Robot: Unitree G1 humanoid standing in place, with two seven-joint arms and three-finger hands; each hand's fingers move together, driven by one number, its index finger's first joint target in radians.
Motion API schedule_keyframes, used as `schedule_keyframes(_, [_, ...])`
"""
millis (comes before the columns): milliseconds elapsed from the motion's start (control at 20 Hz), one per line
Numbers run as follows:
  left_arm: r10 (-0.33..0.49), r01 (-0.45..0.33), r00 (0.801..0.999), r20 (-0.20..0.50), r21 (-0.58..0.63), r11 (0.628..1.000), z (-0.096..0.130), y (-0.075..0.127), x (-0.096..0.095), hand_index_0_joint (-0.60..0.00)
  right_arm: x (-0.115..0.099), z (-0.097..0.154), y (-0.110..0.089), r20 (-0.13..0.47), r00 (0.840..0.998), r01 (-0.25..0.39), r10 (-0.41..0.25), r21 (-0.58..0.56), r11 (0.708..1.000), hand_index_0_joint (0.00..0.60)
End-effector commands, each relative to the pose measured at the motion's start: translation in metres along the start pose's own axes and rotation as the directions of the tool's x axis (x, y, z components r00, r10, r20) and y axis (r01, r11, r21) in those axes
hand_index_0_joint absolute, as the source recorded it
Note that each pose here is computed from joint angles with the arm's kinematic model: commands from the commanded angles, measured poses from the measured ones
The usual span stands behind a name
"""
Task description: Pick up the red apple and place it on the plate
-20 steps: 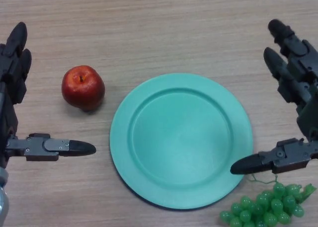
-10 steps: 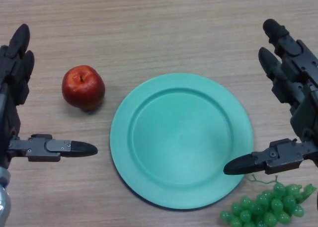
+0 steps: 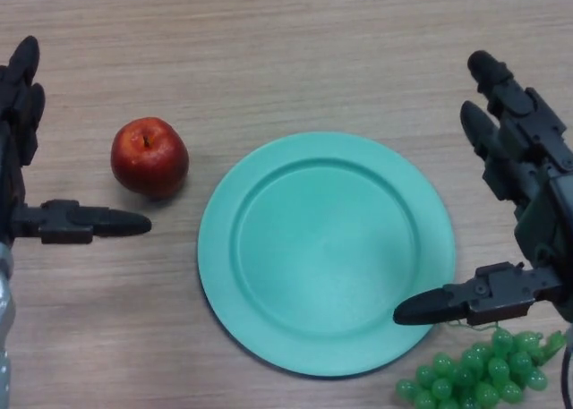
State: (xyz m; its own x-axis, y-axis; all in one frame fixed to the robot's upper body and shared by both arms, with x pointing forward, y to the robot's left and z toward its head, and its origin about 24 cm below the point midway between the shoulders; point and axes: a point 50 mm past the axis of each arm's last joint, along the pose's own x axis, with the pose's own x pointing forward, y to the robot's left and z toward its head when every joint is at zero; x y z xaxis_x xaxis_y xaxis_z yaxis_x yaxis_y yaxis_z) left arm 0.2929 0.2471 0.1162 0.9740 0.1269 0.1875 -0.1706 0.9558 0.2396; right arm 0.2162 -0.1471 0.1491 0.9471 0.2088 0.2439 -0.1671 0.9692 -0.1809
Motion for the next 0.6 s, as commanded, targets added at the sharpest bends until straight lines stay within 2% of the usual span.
schedule_keyframes(50, [0.086,-0.098,0.965,0.249,0.036,0.995,0.038,0.023,0.014,0.0,-0.003,0.03,0.0,0.211,0.977,0.034,-0.026,-0.033,0.999,0.0])
schedule_keyframes(200, [0.031,-0.038,0.978,0.207,0.03,0.999,0.029,0.015,0.023,0.0,-0.005,0.032,0.002,0.222,0.975,0.027,-0.022,-0.022,0.999,0.0])
schedule_keyframes(350, [0.023,-0.03,0.986,0.167,0.037,0.999,0.017,0.007,0.036,0.0,-0.008,0.031,0.001,0.22,0.975,0.032,-0.026,-0.023,0.999,0.0])
schedule_keyframes(400, [0.0,-0.003,0.989,0.148,0.022,1.0,0.014,0.004,0.039,0.0,-0.008,0.03,0.002,0.218,0.976,0.031,-0.025,-0.026,0.999,0.0])
schedule_keyframes(600, [-0.065,0.061,0.99,0.124,0.031,0.998,0.009,-0.013,0.051,0.0,-0.011,0.03,0.0,0.211,0.977,0.027,-0.022,-0.021,0.999,0.0])
